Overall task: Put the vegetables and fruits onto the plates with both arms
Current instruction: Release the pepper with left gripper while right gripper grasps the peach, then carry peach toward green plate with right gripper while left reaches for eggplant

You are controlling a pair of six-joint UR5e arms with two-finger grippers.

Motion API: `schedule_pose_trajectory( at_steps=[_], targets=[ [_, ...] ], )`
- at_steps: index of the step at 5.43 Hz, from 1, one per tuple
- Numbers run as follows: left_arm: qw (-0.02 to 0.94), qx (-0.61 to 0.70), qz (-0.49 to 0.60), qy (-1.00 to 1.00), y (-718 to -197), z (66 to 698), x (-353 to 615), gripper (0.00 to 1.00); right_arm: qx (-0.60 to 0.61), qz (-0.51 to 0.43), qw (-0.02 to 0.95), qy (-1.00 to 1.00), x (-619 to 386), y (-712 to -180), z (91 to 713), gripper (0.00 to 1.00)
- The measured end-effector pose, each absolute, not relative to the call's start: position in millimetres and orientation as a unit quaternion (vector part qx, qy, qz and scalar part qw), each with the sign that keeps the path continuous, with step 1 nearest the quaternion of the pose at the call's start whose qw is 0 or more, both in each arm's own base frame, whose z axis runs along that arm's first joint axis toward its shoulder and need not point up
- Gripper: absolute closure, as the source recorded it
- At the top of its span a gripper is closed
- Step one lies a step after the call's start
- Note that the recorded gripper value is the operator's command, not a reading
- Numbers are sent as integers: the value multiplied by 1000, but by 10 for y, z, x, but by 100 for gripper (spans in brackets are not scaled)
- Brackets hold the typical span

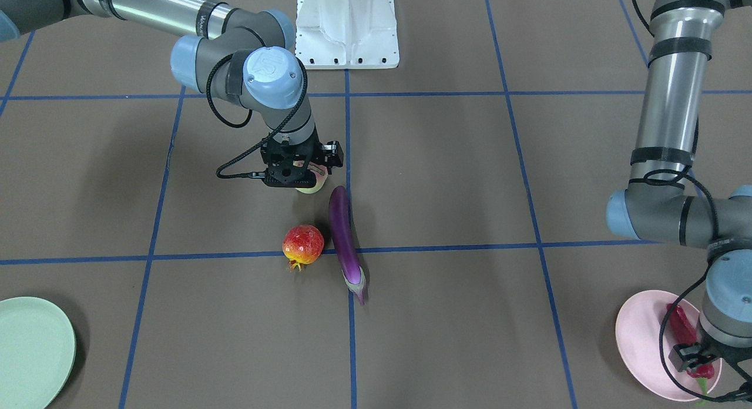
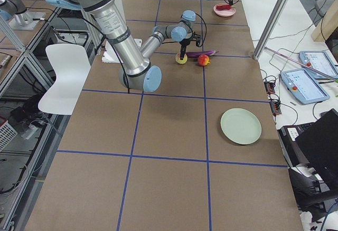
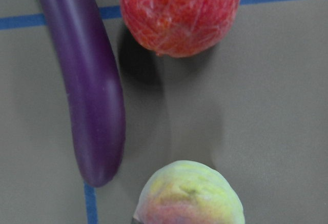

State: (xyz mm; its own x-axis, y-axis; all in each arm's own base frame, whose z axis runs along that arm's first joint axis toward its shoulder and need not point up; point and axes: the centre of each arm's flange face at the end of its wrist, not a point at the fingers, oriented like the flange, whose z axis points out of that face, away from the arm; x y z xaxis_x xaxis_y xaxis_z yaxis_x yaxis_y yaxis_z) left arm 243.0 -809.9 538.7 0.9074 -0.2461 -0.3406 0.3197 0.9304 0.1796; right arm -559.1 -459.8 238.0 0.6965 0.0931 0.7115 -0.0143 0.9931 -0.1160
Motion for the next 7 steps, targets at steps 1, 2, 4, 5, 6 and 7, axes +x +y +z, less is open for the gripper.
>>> schedule_pose_trajectory(
  at_steps=[1,2,4,5,6,7],
  targets=[
    [969,117,-146,158,-8105,5382,2419,0,-55,27,921,-384,-5657,-4563,2430,15],
    [969,118,-147,159,-8110,5372,2409,0,-56,26,923,-381,-5682,-4559,2457,59],
    [968,121,-147,162,-8126,5314,2420,0,-38,33,924,-378,-5618,-4619,2440,100],
    [967,126,-147,168,-8169,5173,2468,0,-24,42,919,-392,-5368,-4749,2281,100],
    [962,132,-139,194,-8197,4878,2612,0,-12,64,914,-401,-4970,-4970,2139,100],
    [953,128,-117,247,-8134,4342,2844,0,0,87,911,-402,-4453,-5252,2150,100]
  ],
)
